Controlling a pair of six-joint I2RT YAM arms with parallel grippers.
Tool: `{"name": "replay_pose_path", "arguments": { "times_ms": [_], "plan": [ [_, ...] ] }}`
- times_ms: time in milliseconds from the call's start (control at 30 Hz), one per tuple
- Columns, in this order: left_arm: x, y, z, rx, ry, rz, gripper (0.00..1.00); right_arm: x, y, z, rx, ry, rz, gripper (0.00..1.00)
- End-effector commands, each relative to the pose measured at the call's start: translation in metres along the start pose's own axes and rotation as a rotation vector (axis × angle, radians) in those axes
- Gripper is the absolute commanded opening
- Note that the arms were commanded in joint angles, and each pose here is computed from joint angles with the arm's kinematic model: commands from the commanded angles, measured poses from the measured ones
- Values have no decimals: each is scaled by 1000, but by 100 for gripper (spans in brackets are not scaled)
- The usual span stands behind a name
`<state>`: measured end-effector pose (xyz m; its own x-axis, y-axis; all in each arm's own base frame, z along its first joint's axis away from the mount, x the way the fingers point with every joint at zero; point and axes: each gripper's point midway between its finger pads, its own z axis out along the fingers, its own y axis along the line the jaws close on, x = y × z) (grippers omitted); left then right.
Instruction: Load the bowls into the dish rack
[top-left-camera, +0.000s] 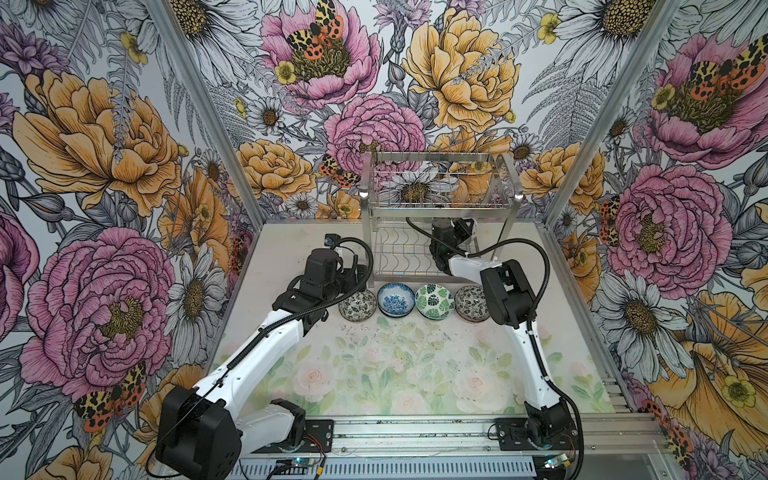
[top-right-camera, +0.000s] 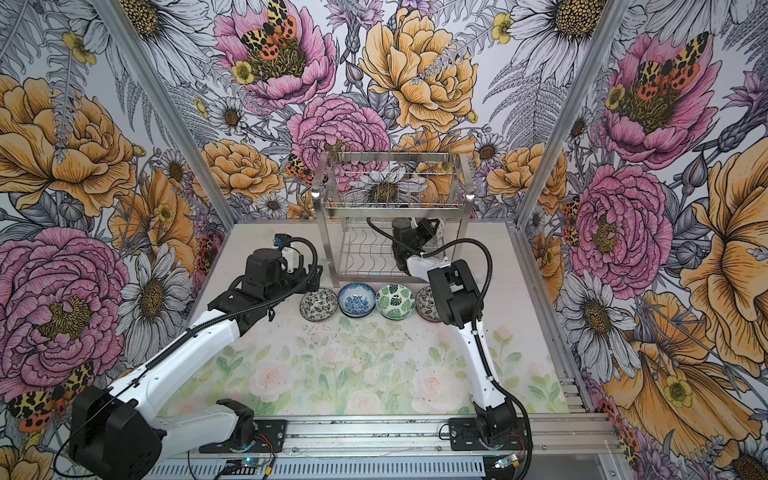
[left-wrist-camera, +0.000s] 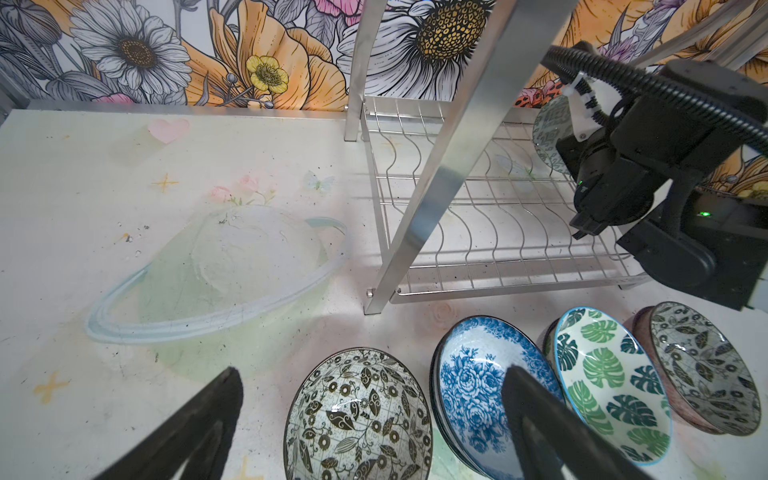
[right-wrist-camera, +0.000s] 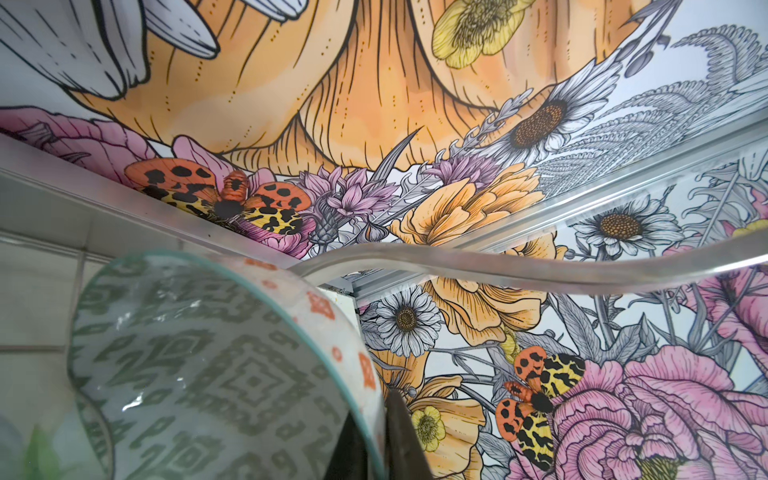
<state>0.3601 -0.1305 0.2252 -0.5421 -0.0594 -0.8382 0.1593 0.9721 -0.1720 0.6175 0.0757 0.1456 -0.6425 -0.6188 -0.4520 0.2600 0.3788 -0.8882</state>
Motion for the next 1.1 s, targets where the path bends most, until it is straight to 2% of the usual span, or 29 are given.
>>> {"name": "replay_pose_path", "arguments": {
  "times_ms": [0,600,1067],
  "plan": [
    [-1,-2,1,21,-16,-2,99,-1,-3,-1,-26,6,0,15],
    [0,-2,-1,24,-19,-4,99,-2,-20,-7,-52,-1,26,32],
    [-2,-3,-4,22,-27,-3,99,-3,-40,-21,-114,-18,70,67]
  ]
}}
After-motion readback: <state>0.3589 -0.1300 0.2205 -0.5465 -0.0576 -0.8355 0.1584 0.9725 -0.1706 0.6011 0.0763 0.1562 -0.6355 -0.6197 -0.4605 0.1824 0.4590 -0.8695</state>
